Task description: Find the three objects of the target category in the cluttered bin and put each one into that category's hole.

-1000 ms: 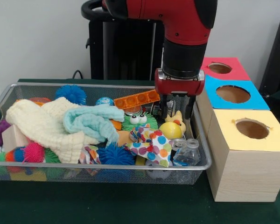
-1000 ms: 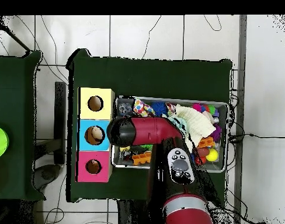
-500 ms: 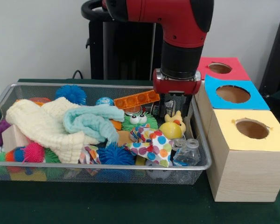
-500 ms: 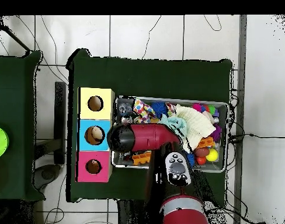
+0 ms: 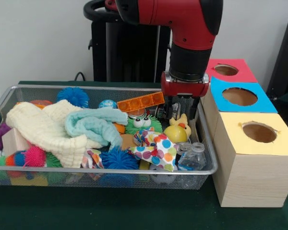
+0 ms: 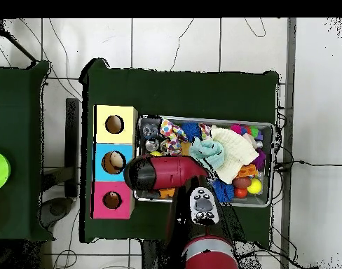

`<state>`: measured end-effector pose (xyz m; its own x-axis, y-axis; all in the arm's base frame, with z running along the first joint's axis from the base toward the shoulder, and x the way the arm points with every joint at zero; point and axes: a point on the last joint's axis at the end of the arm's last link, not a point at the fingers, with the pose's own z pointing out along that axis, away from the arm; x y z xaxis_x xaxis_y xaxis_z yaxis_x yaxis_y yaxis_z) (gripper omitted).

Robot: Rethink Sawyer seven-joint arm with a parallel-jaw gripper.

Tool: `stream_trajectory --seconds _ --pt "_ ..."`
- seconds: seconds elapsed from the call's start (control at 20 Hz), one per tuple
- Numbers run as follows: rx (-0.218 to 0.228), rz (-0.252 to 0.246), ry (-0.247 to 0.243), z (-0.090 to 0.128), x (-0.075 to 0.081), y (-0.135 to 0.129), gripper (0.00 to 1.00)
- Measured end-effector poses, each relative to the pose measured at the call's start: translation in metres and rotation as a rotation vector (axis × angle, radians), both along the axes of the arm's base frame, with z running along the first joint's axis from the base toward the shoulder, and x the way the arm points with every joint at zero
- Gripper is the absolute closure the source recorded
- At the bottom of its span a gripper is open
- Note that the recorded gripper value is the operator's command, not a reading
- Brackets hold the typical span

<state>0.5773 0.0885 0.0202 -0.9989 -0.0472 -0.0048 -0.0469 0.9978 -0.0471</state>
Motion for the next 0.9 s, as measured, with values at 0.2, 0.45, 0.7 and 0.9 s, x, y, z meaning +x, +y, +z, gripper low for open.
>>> stream_trajectory --seconds 0.2,0.45,0.7,0.9 --pt "-0.007 0.009 -0.009 -0.008 -0.005 0.003 0.00" --pt "-0.014 0.015 -0.024 -0.018 -0.009 0.003 0.00" --pt "-0.030 0.020 -0.036 -0.029 -0.014 0.000 0.00" --pt "-0.035 0.023 -0.028 -0.036 -0.020 -0.001 0.00"
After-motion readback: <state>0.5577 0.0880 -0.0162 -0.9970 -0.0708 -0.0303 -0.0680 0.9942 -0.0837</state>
